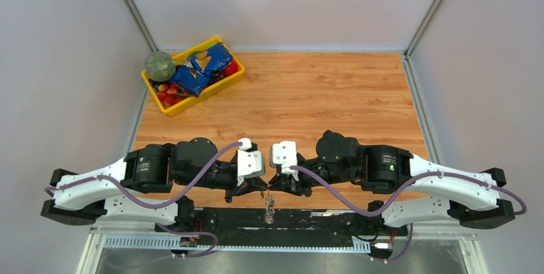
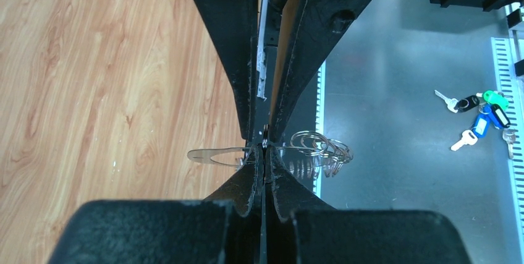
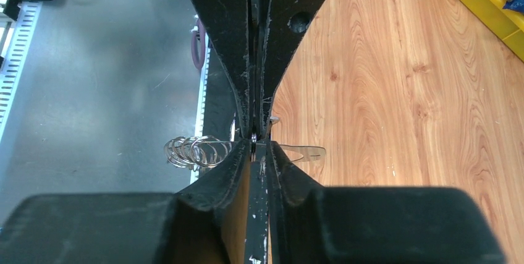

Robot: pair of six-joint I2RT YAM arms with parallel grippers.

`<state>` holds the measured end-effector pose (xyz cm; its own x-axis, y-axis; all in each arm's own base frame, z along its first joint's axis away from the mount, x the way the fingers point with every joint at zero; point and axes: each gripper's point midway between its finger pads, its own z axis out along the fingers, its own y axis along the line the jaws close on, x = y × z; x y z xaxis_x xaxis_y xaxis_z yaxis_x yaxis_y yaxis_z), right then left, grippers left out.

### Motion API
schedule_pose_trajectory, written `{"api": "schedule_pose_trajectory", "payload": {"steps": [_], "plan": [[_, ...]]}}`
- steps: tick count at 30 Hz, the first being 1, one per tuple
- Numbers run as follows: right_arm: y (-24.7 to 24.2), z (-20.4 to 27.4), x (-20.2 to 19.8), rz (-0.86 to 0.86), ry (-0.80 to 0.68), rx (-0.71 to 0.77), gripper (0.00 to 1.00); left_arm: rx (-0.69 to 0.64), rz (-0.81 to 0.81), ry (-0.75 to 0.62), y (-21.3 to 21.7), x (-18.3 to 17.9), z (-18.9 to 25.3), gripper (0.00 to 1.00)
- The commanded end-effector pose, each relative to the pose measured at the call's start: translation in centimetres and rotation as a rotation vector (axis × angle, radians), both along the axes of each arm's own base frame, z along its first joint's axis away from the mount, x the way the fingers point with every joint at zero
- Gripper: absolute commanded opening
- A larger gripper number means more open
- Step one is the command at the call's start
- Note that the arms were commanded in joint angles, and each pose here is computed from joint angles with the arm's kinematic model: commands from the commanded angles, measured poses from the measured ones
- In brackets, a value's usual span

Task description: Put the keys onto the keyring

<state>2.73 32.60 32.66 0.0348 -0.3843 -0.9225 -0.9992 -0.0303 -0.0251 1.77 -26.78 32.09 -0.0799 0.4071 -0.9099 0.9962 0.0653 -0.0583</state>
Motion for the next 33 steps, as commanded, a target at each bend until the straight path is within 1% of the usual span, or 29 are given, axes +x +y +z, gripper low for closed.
{"api": "schedule_pose_trajectory", "payload": {"steps": [1,4,5,10,14,18,19,20,21,22,24,27,33], "plan": [[0.5,1.0,0.2,-0.001,-0.015,0.043,0.15,-0.106,-0.013,-0.011,-0.2,-0.2,3.1,0.0],[0.6,1.1,0.1,0.003,-0.012,0.043,0.08,-0.106,-0.013,-0.012,-0.2,-0.2,3.1,0.0],[0.6,1.0,0.2,0.002,-0.013,0.041,0.01,-0.107,-0.013,-0.013,-0.2,-0.2,3.1,0.0],[0.7,1.0,0.1,0.01,-0.014,0.047,0.0,-0.116,-0.005,-0.018,-0.1,0.0,3.3,0.0],[0.6,1.7,0.0,0.013,-0.023,0.107,0.0,-0.143,0.015,-0.033,0.0,0.4,3.8,0.01],[0.3,2.6,0.2,-0.006,-0.031,0.174,0.0,-0.213,0.021,-0.049,0.4,0.5,5.2,0.25],[0.3,2.7,0.3,-0.012,-0.031,0.183,0.0,-0.236,0.02,-0.054,0.4,0.5,5.7,0.28],[0.3,2.9,0.4,-0.025,-0.027,0.195,0.0,-0.257,0.019,-0.057,0.7,0.4,6.1,0.36],[0.3,3.2,0.6,-0.036,-0.025,0.207,0.0,-0.279,0.017,-0.062,0.8,0.4,6.6,0.39],[0.2,3.3,0.6,-0.039,-0.022,0.218,0.0,-0.296,0.014,-0.064,1.1,0.3,6.8,0.44],[0.0,3.9,0.6,-0.051,-0.016,0.246,0.0,-0.331,0.012,-0.073,1.5,0.3,7.3,0.49],[-0.4,4.8,0.7,-0.064,-0.01,0.283,0.0,-0.363,0.013,-0.081,1.8,0.3,7.7,0.52],[-0.9,5.9,0.9,-0.091,-0.001,0.331,0.0,-0.332,0.025,-0.077,1.2,0.6,6.1,0.56]]}}
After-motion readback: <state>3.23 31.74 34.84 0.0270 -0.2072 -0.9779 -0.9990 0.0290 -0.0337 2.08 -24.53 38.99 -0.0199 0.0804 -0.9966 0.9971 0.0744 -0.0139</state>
